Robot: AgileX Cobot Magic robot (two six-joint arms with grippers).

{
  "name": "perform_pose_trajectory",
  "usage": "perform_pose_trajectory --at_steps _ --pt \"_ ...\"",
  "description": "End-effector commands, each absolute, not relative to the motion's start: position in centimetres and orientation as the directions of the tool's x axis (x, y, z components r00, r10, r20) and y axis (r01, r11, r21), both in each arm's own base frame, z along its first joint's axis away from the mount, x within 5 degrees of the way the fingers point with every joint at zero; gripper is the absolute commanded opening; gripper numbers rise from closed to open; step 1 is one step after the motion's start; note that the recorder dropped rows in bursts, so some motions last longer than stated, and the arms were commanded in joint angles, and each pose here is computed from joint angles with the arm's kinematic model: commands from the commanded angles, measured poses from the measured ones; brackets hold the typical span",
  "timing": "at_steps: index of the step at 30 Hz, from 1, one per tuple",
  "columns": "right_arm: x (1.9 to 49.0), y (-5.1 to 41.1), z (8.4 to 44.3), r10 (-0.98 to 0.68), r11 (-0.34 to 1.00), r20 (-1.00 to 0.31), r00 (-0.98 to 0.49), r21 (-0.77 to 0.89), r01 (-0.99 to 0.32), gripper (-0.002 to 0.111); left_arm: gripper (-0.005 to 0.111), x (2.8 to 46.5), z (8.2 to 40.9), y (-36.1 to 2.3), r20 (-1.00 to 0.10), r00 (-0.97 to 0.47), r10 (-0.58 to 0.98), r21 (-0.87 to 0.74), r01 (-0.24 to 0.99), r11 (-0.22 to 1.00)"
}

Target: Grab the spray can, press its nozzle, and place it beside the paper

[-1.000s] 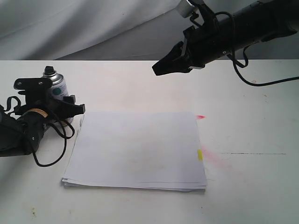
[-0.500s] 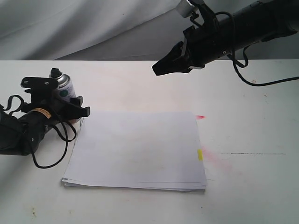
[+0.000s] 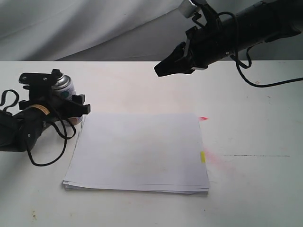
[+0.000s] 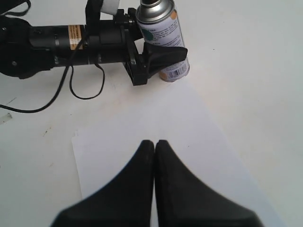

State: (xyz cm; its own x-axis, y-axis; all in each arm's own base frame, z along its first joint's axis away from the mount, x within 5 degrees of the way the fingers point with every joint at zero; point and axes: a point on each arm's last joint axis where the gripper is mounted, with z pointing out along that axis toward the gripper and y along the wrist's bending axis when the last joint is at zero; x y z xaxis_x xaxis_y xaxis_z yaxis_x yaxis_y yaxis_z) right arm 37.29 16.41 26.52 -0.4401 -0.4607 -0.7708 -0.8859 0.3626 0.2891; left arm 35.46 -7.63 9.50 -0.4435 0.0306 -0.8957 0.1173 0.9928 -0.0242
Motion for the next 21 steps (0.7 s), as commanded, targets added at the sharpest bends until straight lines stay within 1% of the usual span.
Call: perform_pose_trajectory --at_steps 1,6,11,14,16,18,21 --pt "36.6 16.1 28.6 -0.442 0.365 -0.802 -0.403 0.249 -0.897 0.000 0.074 35.1 13.2 -7.7 -0.890 -0.455 0.008 -0.052 0.120 0.991" --pt "35.3 15.7 31.6 -0.419 0.374 -0.834 -0.359 0.202 -0.905 0.000 0.074 33.4 17.8 -7.6 -0.855 -0.519 -0.024 -0.097 0.114 0.989" --pt "32.9 15.0 35.0 -0.428 0.377 -0.841 -0.330 0.166 -0.911 0.000 0.073 30.6 24.2 -7.2 -0.886 -0.463 -0.024 -0.108 0.155 0.982" --pt "30.6 14.2 37.0 -0.494 0.365 -0.814 -0.304 0.123 -0.923 0.000 0.070 27.8 28.0 -6.7 -0.897 -0.442 -0.029 -0.119 0.179 0.977" --pt "28.4 13.4 38.4 -0.549 0.371 -0.773 -0.318 0.116 -0.922 0.000 0.063 25.5 30.6 -6.3 -0.908 -0.419 -0.019 -0.113 0.203 0.973" --pt "26.4 12.6 40.0 -0.557 0.419 -0.754 -0.349 0.108 -0.902 0.000 0.052 22.7 32.7 -5.8 -0.916 -0.401 0.022 -0.081 0.238 0.968" --pt "23.5 11.4 42.6 -0.544 0.470 -0.771 -0.331 0.046 -0.881 0.000 0.034 18.6 35.0 -5.0 -0.926 -0.370 0.071 -0.038 0.279 0.959"
